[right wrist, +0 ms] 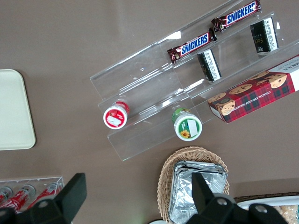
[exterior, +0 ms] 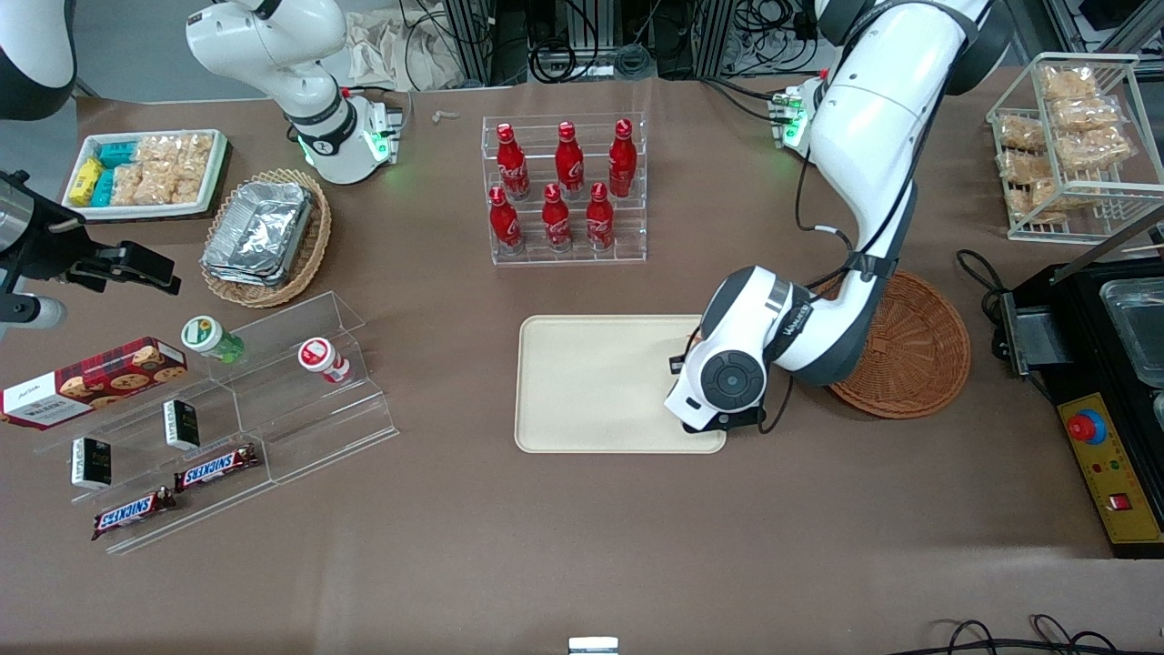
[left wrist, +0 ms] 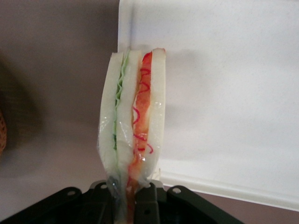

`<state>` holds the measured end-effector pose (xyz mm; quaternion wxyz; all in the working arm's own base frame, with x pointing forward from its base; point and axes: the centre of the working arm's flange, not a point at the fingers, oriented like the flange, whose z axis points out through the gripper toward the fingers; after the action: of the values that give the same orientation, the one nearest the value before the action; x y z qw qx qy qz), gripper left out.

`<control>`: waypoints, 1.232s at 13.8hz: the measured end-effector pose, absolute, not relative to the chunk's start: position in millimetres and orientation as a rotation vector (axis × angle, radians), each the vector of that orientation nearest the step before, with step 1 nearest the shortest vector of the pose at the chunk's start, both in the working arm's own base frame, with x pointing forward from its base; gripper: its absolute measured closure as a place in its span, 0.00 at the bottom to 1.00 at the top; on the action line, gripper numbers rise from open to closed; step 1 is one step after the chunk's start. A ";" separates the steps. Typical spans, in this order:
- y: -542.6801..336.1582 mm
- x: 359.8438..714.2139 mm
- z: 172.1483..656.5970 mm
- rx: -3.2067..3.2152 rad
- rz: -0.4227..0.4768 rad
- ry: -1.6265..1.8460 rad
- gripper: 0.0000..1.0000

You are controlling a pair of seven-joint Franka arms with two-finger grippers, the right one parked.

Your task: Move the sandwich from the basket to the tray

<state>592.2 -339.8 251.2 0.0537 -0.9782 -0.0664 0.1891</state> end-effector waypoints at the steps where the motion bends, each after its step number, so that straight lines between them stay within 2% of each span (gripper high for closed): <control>1: -342.2 592.0 246.6 -2.976 0.570 -0.200 0.84; 4: -357.0 586.0 231.3 -2.983 0.557 -0.191 0.81; 5: -359.6 584.7 228.6 -2.982 0.557 -0.190 0.77; 12: -349.0 594.5 233.8 -2.970 0.539 -0.237 0.07; 13: -340.7 599.0 240.0 -2.951 0.537 -0.244 0.00; 17: -287.0 622.3 303.4 -2.915 0.496 -0.253 0.00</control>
<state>622.3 -287.0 303.4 0.0870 -0.9785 -0.0849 0.1665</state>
